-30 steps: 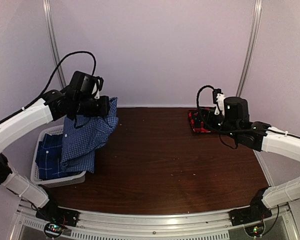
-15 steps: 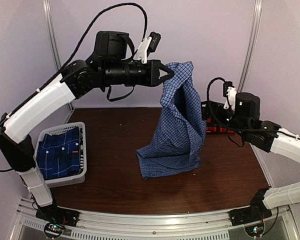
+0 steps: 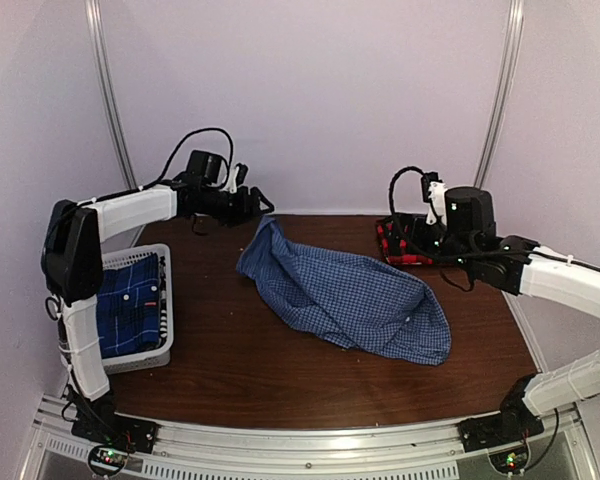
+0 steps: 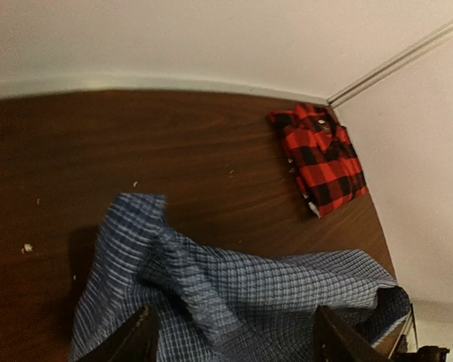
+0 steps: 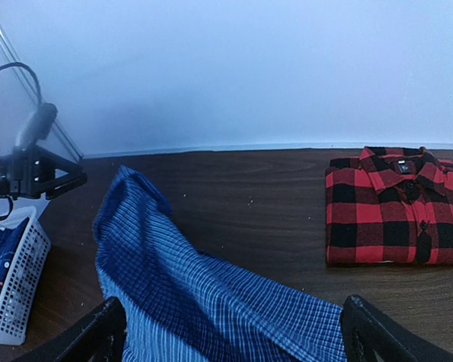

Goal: Fold and stack the long sleeve shirts
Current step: Place the crumpled shirt at the center of the board, then pick up the crumpled shirt from the center of the board.

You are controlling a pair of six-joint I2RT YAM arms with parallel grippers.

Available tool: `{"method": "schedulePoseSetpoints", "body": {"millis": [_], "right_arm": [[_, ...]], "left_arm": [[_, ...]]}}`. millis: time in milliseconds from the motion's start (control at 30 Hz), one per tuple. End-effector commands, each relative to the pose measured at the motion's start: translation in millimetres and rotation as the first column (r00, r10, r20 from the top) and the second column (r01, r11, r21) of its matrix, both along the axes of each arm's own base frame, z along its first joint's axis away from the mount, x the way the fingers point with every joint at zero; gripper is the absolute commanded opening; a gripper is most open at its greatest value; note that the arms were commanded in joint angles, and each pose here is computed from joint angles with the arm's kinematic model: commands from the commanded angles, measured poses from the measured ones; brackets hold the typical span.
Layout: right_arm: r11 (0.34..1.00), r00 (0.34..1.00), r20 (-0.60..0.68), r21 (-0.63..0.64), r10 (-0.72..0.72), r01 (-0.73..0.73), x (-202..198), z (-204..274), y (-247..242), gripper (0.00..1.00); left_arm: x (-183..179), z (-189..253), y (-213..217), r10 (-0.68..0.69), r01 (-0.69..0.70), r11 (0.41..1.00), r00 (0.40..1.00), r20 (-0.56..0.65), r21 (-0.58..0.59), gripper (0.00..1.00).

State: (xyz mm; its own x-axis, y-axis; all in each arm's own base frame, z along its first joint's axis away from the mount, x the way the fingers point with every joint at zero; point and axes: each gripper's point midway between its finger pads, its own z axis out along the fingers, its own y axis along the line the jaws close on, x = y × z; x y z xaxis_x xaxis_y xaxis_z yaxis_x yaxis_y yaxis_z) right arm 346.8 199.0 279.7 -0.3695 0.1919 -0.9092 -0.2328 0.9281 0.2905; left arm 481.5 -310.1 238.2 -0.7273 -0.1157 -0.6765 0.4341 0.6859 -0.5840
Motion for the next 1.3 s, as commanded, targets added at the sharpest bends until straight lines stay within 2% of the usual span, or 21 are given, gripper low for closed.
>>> {"method": "schedulePoseSetpoints", "body": {"millis": [0,100,200,400,600,833,1100,1267], "right_arm": [[0.989,0.985,-0.096,-0.026,0.145,-0.148,-1.0,-23.6,29.0,1.00],[0.976,0.967,-0.151,-0.035,0.206,-0.214,-7.3,-46.3,39.5,1.00],[0.960,0.949,-0.181,-0.054,0.259,-0.273,-15.8,-61.9,48.8,1.00],[0.918,0.906,-0.242,-0.108,0.347,-0.381,-32.7,-89.4,69.5,1.00],[0.860,0.858,-0.321,-0.192,0.401,-0.473,-45.1,-121.6,96.5,0.98],[0.817,0.837,-0.400,-0.286,0.373,-0.501,-46.3,-153.9,114.6,0.89],[0.801,0.838,-0.436,-0.344,0.327,-0.491,-36.1,-177.3,126.4,0.80],[0.806,0.854,-0.432,-0.371,0.290,-0.462,-25.9,-183.5,127.7,0.78]], "left_arm": [[-1.0,3.1,-8.9,-0.045,0.045,0.999,0.999,-0.002,-0.013,0.78],[-3.6,-1.2,2.7,0.011,-0.011,1.000,1.000,-0.016,0.020,0.84],[-14.5,-13.8,17.8,0.070,-0.067,0.996,0.996,-0.058,0.062,0.85],[-67.6,-41.8,28.4,0.097,-0.088,0.993,0.985,-0.145,0.073,0.85],[-127.9,-81.8,14.3,0.067,-0.048,0.996,0.961,-0.270,0.077,0.85],[-183.5,-125.0,-11.6,0.014,0.002,0.999,0.928,-0.373,0.042,0.85],[-202.0,-158.9,-45.0,-0.037,0.061,0.997,0.901,-0.432,0.041,0.84],[-191.1,-164.9,-61.8,-0.054,0.072,0.997,0.902,-0.428,0.025,0.84]]}}
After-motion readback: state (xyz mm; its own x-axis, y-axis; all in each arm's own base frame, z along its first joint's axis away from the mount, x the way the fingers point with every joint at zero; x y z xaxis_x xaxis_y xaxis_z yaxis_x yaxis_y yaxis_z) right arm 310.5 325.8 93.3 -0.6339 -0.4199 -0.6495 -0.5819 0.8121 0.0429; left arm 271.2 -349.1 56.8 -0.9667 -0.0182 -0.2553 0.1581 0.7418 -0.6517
